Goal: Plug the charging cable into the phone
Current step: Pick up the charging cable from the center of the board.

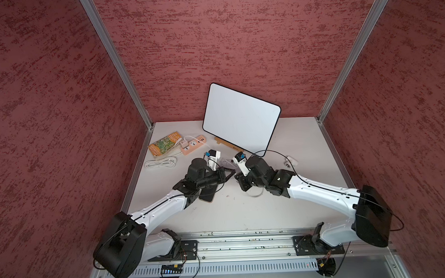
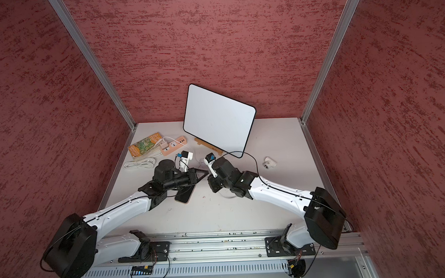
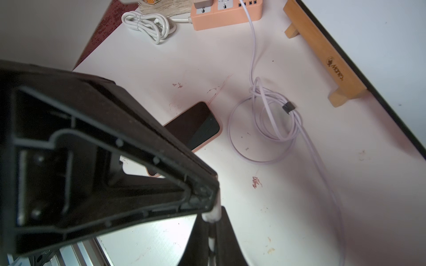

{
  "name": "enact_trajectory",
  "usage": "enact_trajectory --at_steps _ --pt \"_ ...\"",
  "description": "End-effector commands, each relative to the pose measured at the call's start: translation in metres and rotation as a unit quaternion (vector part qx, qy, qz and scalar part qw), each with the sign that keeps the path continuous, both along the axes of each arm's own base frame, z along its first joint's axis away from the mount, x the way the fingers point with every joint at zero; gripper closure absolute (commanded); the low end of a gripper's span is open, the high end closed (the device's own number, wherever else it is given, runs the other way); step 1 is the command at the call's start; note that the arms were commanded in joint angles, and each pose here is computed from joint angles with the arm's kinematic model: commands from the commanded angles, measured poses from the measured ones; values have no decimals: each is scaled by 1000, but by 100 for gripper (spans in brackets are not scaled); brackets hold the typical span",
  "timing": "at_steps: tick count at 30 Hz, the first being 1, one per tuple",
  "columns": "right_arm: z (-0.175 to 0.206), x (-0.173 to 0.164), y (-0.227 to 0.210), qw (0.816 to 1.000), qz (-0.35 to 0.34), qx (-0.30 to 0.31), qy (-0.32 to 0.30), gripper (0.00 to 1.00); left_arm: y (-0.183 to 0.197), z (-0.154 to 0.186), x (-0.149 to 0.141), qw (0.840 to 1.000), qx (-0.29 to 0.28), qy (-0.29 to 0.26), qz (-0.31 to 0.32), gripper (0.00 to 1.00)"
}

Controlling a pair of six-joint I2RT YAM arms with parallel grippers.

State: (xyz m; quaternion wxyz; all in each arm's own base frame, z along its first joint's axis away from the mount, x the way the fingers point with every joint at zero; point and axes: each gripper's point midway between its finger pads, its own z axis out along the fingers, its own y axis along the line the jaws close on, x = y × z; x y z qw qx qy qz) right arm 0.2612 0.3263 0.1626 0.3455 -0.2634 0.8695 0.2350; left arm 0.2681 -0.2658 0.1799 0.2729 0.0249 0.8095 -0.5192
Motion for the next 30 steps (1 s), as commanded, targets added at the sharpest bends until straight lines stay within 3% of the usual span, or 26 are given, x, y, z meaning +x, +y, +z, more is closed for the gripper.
enact_trajectory --at_steps 1,2,6,7,11,13,17,23,30 --pt "16 22 -18 998 -57 -4 -28 100 0 17 -6 1000 -6 -18 -12 57" --pt "16 23 -22 998 -61 -4 -30 100 5 16 -5 1000 5 -16 -4 38" --pt "16 26 -40 996 -87 -3 -31 100 38 8 -4 993 106 -16 53 2" --pt "15 27 -44 995 -93 -4 -30 100 49 1 -7 988 143 -6 65 0" --pt "12 27 -56 994 -111 -7 -22 100 90 -28 -11 952 287 41 99 0" --pt "11 26 -59 993 -118 -7 -22 100 96 -42 -15 939 327 63 86 0" --pt "13 24 -65 992 -124 -3 -25 100 95 -61 -15 926 363 83 62 0" --pt "10 24 -78 990 -139 -22 -23 100 96 -71 -9 918 389 66 43 0" --pt "8 22 -80 990 -141 -12 -16 100 99 -97 -7 890 447 93 -2 0"
